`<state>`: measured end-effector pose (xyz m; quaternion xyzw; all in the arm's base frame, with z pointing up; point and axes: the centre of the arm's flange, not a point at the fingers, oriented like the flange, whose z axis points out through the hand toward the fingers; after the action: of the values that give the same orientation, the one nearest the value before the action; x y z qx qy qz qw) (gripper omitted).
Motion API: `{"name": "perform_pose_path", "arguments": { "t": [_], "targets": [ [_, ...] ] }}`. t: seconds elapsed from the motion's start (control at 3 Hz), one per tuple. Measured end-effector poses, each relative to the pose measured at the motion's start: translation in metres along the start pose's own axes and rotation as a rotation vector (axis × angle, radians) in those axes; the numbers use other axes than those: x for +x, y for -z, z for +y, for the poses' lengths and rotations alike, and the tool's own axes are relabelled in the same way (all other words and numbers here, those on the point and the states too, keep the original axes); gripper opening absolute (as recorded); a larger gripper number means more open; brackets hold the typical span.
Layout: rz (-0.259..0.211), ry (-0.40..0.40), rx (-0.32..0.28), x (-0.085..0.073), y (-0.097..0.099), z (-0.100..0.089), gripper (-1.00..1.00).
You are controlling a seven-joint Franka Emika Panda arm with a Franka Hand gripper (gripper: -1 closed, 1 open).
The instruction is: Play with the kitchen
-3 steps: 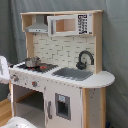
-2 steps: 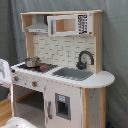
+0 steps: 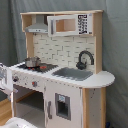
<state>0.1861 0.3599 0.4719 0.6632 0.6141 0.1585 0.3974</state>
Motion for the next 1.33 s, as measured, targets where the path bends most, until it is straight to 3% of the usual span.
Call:
{"name": "perform_pose_path", "arguments": {
  "t": [0.67,1.33],
  "targets": [
    [0.041,-0.008,0.234,-0.007,-0.023,-0.012,1.00],
    [0.061,0.007,0.484,-0.036,-0.059,-0.013,1.00]
  ]
}}
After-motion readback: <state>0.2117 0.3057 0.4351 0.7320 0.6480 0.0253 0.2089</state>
